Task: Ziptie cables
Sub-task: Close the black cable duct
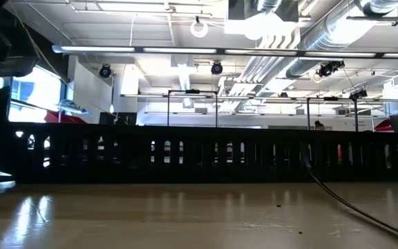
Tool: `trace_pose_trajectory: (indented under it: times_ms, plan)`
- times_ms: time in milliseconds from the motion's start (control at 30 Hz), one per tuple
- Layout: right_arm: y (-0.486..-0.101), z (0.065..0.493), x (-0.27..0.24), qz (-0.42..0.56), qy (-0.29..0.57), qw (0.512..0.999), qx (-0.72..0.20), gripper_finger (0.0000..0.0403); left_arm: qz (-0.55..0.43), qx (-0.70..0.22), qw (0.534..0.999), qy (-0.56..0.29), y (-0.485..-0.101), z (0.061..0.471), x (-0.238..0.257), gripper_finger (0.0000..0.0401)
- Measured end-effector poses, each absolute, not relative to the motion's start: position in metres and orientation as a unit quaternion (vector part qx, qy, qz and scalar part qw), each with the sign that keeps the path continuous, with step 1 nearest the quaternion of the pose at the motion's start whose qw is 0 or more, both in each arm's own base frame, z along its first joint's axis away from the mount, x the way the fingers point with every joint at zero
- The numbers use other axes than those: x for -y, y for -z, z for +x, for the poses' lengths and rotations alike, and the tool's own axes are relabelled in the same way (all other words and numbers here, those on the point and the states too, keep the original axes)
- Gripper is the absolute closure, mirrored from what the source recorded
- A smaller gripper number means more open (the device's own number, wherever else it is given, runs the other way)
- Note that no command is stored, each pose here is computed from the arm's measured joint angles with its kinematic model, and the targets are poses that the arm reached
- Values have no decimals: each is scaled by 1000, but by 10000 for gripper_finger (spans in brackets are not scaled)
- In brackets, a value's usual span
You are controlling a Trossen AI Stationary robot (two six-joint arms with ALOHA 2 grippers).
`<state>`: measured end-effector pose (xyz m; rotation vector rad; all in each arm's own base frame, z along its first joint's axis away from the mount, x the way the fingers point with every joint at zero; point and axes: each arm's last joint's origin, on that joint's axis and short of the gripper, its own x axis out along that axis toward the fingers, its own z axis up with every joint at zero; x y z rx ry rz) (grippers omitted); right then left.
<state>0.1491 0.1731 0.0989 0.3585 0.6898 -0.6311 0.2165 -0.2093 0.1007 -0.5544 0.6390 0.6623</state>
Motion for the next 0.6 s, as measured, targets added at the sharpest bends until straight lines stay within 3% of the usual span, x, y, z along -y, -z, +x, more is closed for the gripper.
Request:
trace_pose_trajectory:
  times_ms: [600]
  plan:
    - [-100,147,-170,156,316,872,-339,403,-265,-361,831,-331,-126,186,207,401]
